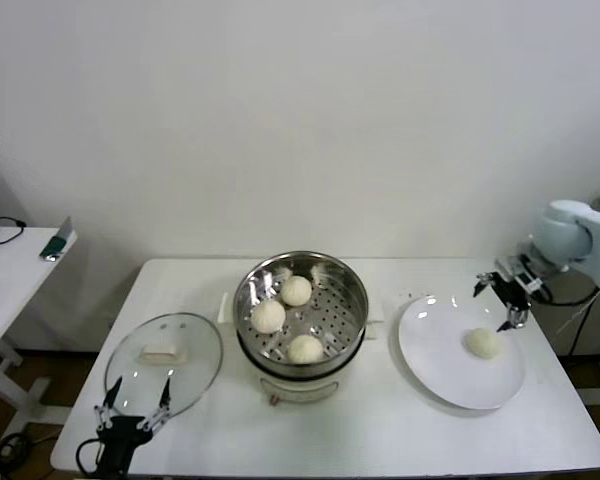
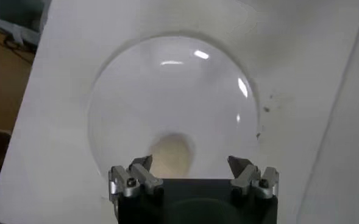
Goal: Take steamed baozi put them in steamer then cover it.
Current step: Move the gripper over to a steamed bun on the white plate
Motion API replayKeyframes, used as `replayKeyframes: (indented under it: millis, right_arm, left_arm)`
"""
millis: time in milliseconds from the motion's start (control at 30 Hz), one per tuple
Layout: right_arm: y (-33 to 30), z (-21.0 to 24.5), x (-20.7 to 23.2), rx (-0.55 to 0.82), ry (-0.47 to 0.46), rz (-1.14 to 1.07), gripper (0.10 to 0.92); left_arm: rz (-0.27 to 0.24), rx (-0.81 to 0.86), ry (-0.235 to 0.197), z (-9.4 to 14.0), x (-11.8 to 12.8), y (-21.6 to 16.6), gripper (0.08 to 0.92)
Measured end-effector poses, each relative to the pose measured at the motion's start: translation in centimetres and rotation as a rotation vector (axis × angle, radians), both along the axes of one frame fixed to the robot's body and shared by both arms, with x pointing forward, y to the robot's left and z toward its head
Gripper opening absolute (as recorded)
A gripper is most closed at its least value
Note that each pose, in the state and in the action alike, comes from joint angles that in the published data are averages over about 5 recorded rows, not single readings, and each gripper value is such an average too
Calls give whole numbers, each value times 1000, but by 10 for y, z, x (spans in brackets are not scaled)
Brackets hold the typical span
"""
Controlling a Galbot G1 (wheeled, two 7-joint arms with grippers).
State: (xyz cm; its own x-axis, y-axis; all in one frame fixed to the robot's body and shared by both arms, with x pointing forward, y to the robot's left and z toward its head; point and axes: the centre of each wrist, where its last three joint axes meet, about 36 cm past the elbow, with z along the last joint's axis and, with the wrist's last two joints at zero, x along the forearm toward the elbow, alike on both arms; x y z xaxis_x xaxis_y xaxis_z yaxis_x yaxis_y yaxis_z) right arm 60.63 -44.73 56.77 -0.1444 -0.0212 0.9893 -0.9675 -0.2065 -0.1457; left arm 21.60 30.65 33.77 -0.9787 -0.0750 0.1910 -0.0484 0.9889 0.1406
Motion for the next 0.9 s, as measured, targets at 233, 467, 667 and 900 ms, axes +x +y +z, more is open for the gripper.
replayKeyframes:
  millis: [233,467,667,900]
  right_arm:
    - [-27,-40,-1,-9,4,-97,823]
    - [-35,-70,4,-4,16,-161,823]
    - [-34,-89,7,8,25,-193,823]
    - [-33,-103,10,20,29,-219,823]
  left_arm:
    - [1,3,7,0,-3,0,823]
    - [6,7,12,0,-6,1,823]
    - [9,8,12,0,-7,1,823]
    - [11,10,14,0,-8,1,823]
